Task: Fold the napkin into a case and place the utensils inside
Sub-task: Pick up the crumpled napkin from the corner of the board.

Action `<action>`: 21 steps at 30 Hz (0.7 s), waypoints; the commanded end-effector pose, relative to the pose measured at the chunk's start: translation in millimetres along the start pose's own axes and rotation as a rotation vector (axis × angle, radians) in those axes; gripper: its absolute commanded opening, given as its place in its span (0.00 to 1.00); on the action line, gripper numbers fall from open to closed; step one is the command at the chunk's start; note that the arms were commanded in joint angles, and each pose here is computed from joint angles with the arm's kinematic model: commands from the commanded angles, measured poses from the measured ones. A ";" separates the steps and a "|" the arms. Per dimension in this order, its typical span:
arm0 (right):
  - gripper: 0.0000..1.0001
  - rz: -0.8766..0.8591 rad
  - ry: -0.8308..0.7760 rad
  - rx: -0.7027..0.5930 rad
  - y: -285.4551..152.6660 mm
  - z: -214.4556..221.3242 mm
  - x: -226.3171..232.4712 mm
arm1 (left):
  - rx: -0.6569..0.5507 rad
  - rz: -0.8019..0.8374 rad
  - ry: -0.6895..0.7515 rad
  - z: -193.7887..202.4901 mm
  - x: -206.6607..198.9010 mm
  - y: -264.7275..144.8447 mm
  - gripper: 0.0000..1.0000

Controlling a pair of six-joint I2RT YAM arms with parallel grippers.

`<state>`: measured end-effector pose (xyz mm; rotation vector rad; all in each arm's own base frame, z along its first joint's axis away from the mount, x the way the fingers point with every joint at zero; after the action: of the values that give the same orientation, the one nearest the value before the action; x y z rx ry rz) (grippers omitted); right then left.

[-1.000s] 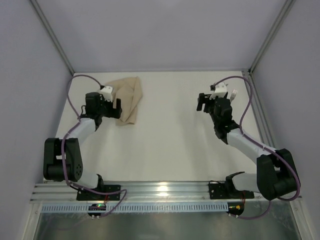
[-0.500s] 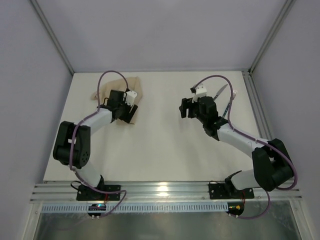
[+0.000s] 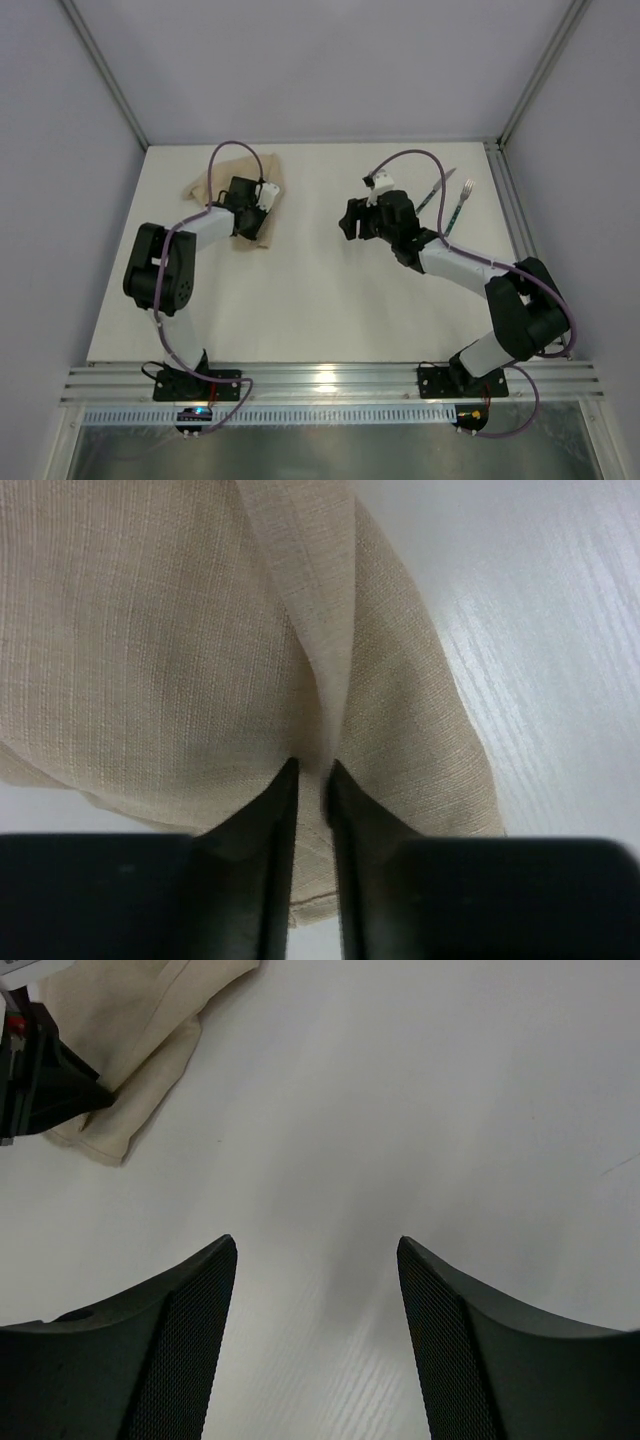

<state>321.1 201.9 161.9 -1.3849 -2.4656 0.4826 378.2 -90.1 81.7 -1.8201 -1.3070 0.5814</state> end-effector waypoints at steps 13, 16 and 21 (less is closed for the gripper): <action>0.66 -0.162 0.078 -0.103 0.2 -40.5 29.8 | -0.208 -0.028 -0.094 -71.1 30.7 -112.0 0.00; 0.66 -0.162 0.070 -0.132 -9.7 -50.3 30.6 | -0.269 -0.019 -0.202 -86.7 71.9 -165.0 0.00; 0.66 -0.150 0.056 -0.161 -23.2 -62.5 29.3 | -0.339 -0.087 -0.205 -94.8 105.5 -249.4 0.00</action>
<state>312.2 224.4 189.7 -1.2210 -2.5162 0.3319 387.8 8.6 309.8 -1.9644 -1.7583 0.5180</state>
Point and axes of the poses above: each gripper's point midway between its finger pads, its own y axis out along the fingers, its own x axis along the line the jaws close on, z = x × y, the point moved 7 cm from there along -y, back along the fingers, and after that the axes turned 11 degrees about -y, right-handed, at the moved point
